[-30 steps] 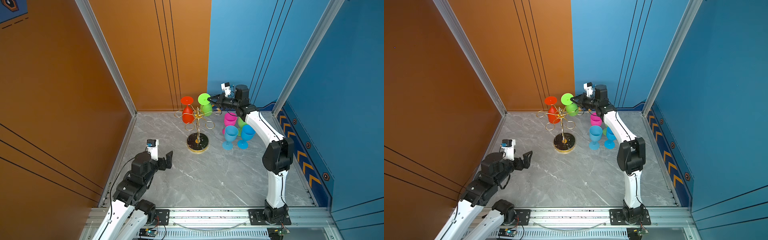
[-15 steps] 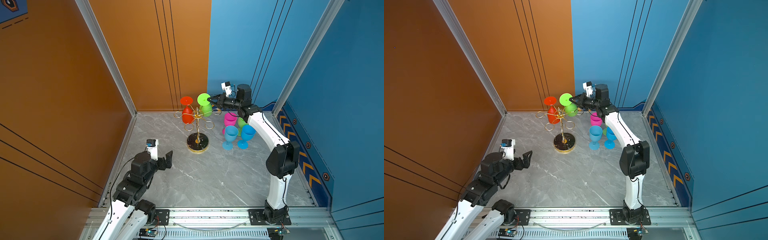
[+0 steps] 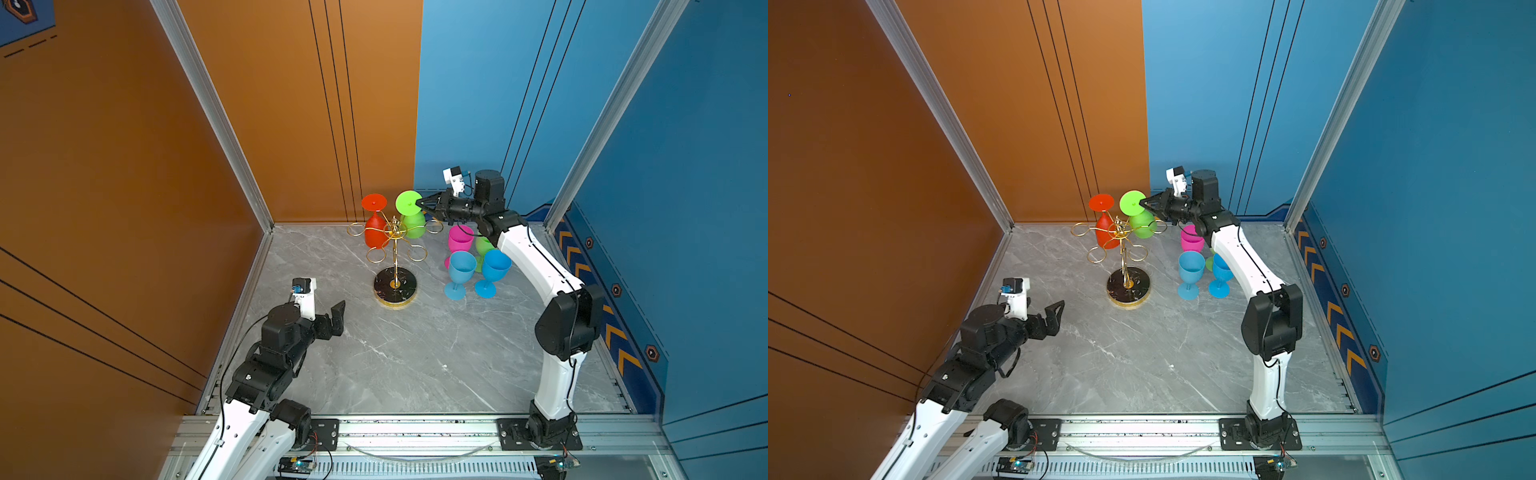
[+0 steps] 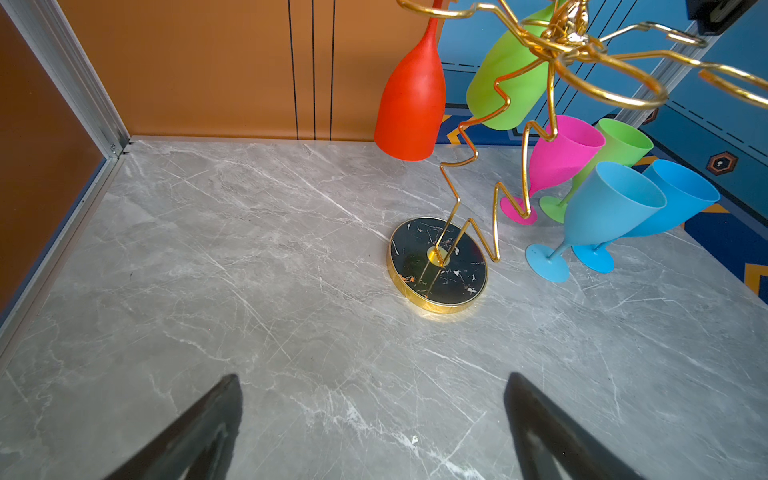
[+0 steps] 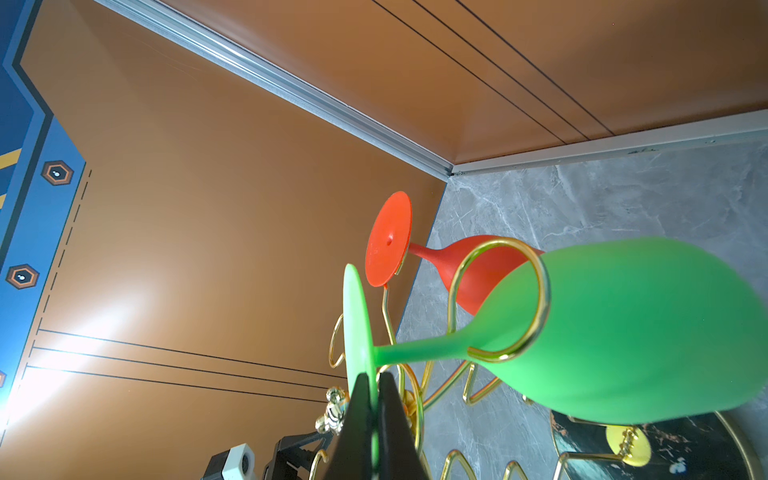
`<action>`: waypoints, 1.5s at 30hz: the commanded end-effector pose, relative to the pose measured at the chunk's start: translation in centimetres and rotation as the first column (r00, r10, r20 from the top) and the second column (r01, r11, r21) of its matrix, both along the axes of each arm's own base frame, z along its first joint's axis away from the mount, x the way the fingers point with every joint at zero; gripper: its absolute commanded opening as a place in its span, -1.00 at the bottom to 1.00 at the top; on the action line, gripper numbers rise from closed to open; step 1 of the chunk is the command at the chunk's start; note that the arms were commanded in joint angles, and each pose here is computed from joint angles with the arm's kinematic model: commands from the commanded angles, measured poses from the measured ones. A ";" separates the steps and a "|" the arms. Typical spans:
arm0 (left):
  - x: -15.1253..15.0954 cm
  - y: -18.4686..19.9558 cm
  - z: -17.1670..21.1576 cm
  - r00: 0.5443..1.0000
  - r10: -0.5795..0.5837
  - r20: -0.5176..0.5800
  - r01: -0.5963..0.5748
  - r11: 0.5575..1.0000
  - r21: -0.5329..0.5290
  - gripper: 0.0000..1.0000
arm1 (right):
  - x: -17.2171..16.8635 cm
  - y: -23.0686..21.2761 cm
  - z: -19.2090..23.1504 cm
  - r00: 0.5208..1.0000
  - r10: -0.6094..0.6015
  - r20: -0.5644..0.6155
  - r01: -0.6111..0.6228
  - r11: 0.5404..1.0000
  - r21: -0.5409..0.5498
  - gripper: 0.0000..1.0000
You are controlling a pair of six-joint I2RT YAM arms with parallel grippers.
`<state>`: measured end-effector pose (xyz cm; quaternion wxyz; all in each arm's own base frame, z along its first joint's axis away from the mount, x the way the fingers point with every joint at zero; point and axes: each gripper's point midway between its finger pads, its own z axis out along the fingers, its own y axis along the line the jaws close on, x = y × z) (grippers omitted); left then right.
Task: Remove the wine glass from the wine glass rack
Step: 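Close the right gripper on the foot of the hanging green glass, then pull the green glass off the rack toward the robot with the right gripper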
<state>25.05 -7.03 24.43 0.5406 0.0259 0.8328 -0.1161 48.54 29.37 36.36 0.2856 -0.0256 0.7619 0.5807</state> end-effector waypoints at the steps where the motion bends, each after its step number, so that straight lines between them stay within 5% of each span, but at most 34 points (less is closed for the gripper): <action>1: 0.0 -0.1 -0.3 1.000 -0.005 -0.006 0.005 1.000 -0.020 0.96 | -1.5 0.3 1.2 0.998 0.048 0.030 -0.049 0.999 0.006 -1.00; 35: -0.3 -1.9 0.4 0.996 -0.094 -0.010 0.093 0.993 -0.075 0.96 | -4.4 -7.6 2.8 0.993 -0.068 0.092 0.075 0.994 -0.075 -1.00; 45: -0.7 -3.6 1.3 0.981 -0.192 0.021 0.193 0.975 -0.109 0.96 | -7.7 -12.2 4.2 0.958 -0.178 0.225 0.235 0.936 -0.261 -1.00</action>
